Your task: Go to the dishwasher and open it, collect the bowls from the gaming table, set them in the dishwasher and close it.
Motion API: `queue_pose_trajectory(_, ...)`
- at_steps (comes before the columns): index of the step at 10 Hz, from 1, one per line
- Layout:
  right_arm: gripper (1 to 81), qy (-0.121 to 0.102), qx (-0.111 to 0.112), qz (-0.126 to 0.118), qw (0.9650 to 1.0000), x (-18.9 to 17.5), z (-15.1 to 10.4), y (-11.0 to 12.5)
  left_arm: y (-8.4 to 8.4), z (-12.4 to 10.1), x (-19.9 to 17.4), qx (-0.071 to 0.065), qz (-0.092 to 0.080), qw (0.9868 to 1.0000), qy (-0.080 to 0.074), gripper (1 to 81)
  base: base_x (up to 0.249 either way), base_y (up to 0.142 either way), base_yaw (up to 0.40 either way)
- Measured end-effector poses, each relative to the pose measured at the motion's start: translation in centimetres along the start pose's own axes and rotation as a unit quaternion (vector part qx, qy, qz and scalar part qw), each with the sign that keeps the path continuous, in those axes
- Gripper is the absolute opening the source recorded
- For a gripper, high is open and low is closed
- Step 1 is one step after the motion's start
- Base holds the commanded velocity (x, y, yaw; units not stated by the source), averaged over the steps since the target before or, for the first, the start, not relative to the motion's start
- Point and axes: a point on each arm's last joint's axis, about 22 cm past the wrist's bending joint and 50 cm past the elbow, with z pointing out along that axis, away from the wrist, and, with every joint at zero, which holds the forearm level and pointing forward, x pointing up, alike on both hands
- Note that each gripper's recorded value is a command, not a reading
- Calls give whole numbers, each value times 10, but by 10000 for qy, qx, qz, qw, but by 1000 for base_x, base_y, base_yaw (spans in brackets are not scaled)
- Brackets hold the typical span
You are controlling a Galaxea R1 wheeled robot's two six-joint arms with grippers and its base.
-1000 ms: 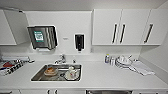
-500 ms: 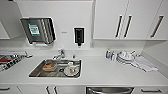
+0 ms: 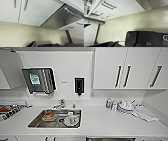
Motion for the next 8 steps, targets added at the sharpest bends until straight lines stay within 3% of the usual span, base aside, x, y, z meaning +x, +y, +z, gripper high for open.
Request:
queue_pose_trajectory(3, 811, 215, -68, 192, 9996, 39, -4, 10, 23, 1, 76, -138, 344, 9993, 15, 811, 0, 0, 0)
queue_pose_trajectory(4, 811, 212, -141, 303, 9992, 45, -6, 19, 35, 4, 88, -227, 439, 9987, -118, 811, 0, 0, 0)
queue_pose_trajectory(5, 811, 170, -164, 396, 9989, 48, -3, 25, 53, 13, 96, -394, 538, 9973, -301, 811, 0, 0, 0)
queue_pose_trajectory(6, 811, 126, -145, 492, 9986, 53, 2, 27, 71, 21, 105, -570, 660, 9951, -467, 811, 0, 0, 0)
queue_pose_trajectory(8, 811, 104, -96, 636, 9979, 72, 14, 31, 87, 37, 123, -713, 864, 9904, -812, 811, 0, 0, 0)
